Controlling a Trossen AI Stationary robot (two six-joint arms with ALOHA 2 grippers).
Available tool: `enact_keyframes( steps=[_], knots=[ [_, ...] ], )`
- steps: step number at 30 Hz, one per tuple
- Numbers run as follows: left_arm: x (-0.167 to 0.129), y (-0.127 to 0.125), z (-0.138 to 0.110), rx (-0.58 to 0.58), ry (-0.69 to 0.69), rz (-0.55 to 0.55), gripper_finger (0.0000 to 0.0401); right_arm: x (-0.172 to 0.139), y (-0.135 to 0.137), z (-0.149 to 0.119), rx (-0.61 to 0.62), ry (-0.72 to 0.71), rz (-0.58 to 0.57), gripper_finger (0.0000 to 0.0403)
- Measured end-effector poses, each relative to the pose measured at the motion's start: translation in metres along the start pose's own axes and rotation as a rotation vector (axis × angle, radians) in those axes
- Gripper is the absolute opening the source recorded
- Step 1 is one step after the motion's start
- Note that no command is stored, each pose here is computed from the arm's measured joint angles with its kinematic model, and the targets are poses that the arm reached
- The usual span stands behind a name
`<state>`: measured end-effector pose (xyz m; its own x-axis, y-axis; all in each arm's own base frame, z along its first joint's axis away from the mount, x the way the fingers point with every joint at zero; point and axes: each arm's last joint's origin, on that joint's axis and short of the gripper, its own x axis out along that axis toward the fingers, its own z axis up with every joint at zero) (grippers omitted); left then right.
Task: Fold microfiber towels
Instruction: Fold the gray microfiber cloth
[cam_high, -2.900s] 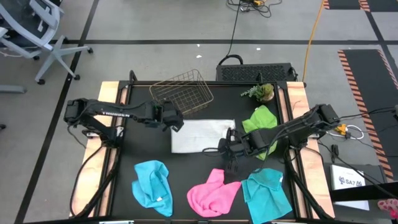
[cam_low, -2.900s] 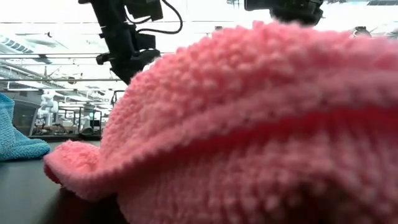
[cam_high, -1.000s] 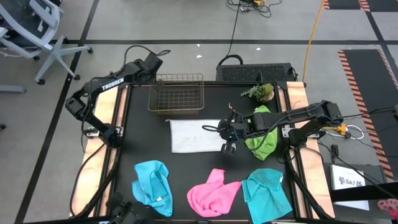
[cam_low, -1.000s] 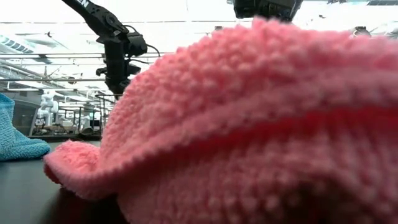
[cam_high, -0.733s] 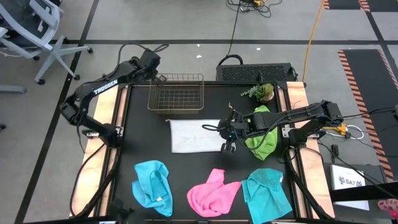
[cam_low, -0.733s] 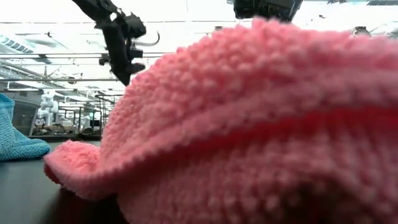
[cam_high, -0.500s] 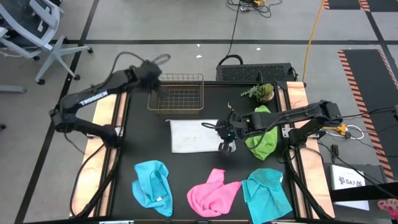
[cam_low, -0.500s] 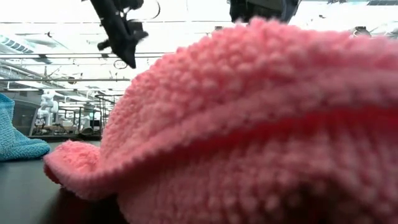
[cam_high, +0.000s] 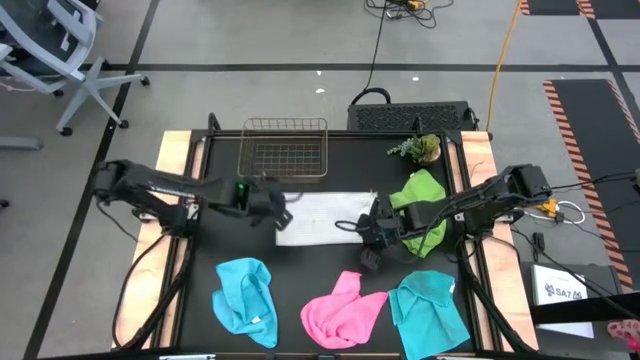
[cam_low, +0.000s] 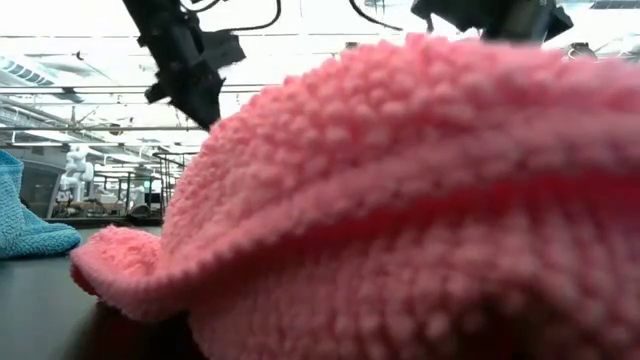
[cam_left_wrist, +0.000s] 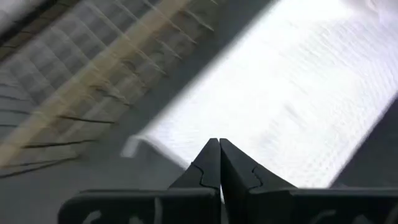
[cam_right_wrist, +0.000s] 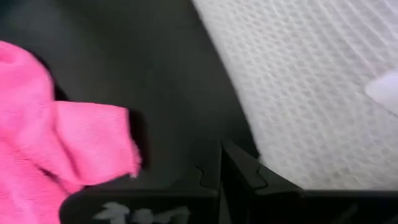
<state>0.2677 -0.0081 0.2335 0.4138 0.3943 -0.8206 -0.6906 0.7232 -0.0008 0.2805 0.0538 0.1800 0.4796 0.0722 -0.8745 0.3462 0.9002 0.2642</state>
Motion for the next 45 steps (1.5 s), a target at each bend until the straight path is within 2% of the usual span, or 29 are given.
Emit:
enact_keyframes(
  steps=[5, 8, 11, 17, 22, 32, 37, 41, 45],
  knots=[
    [0.024, -0.026, -0.026, 0.113, 0.064, -0.003, 0.0000, -0.010, 0.007, 0.004, -0.030, -0.034, 0.029, 0.0000],
    [0.040, -0.037, -0.041, 0.220, 0.116, 0.023, 0.0000, -0.018, 0.007, 0.005, -0.030, -0.059, 0.039, 0.0000],
    [0.056, -0.044, -0.052, 0.265, 0.155, 0.056, 0.0000, -0.029, 0.007, 0.007, -0.029, -0.102, 0.040, 0.0000],
    [0.085, -0.049, -0.062, 0.263, 0.194, 0.096, 0.0000, -0.046, 0.007, 0.008, -0.009, -0.159, 0.052, 0.0000],
    [0.090, -0.051, -0.067, 0.246, 0.230, 0.102, 0.0001, -0.052, 0.006, 0.006, 0.014, -0.155, 0.050, 0.0000],
    [0.080, -0.051, -0.069, 0.219, 0.246, 0.098, 0.0001, -0.049, 0.004, -0.019, 0.055, 0.060, 0.016, 0.0000],
    [0.081, -0.051, -0.068, 0.222, 0.245, 0.098, 0.0001, -0.042, 0.007, -0.029, -0.005, 0.067, 0.033, 0.0000],
    [0.081, -0.051, -0.068, 0.222, 0.244, 0.098, 0.0002, -0.037, 0.005, -0.034, -0.112, 0.071, 0.034, 0.0007],
    [0.081, -0.051, -0.068, 0.222, 0.241, 0.099, 0.0001, -0.029, 0.002, -0.032, -0.250, 0.086, 0.020, 0.0033]
  ],
)
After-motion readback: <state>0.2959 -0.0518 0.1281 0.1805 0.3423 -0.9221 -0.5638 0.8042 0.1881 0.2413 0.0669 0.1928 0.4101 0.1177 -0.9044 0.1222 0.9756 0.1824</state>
